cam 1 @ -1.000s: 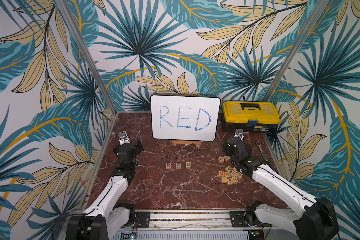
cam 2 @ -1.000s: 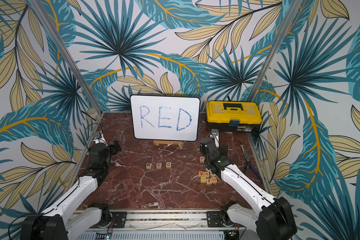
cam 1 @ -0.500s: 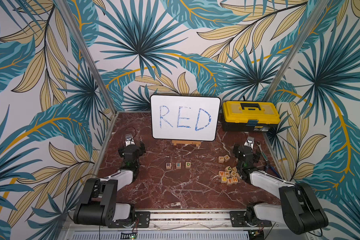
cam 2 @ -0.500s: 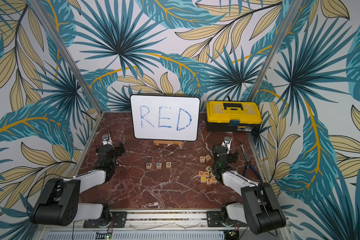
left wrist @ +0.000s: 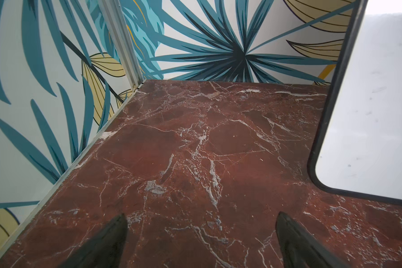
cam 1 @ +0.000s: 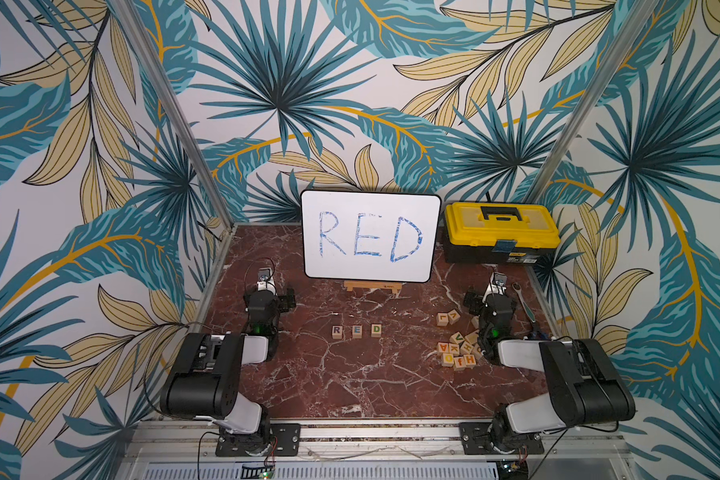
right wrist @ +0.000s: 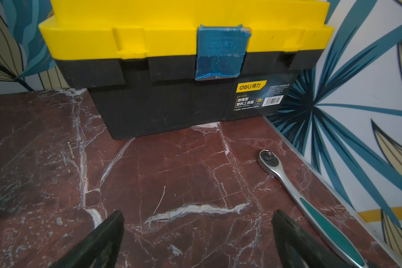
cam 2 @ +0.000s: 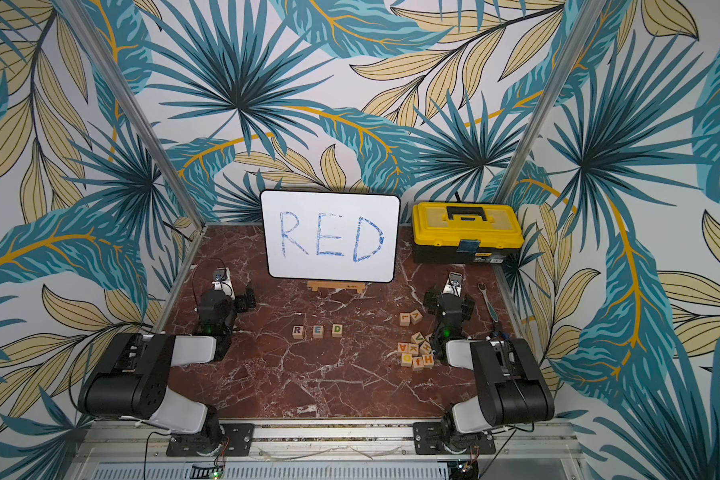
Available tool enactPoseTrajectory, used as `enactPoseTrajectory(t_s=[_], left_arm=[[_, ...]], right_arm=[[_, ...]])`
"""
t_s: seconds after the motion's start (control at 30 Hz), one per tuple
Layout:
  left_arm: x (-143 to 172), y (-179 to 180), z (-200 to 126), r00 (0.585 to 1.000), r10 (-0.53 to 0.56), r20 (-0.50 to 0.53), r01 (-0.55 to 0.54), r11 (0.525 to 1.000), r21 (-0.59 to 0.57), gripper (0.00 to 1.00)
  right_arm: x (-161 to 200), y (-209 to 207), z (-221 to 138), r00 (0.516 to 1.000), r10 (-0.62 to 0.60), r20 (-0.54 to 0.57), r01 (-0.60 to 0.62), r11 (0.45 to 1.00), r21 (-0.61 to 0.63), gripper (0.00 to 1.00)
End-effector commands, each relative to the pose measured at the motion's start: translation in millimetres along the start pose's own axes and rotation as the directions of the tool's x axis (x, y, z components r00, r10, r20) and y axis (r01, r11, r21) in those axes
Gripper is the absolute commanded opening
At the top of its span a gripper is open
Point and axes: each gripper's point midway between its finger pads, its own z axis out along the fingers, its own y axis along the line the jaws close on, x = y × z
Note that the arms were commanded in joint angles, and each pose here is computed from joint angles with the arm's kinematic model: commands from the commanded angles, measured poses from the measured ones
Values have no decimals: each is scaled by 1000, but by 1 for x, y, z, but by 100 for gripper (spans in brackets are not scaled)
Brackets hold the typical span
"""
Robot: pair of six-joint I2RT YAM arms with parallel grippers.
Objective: Assemble the uppercase word "red" with letter blocks
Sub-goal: Reset both arms
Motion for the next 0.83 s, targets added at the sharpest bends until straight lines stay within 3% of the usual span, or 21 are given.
enactPoseTrajectory(t_s=[0.0, 0.8], left_arm=[[-9, 3, 1, 999, -14, 30, 14, 1000, 0, 100], [-9, 2, 1, 999, -14, 30, 14, 1000, 2, 100]], right_arm=[[-6, 6, 0, 1000, 15, 22, -14, 999, -42, 99], [-6, 6, 3, 1000, 14, 8, -13, 999, -34, 99]])
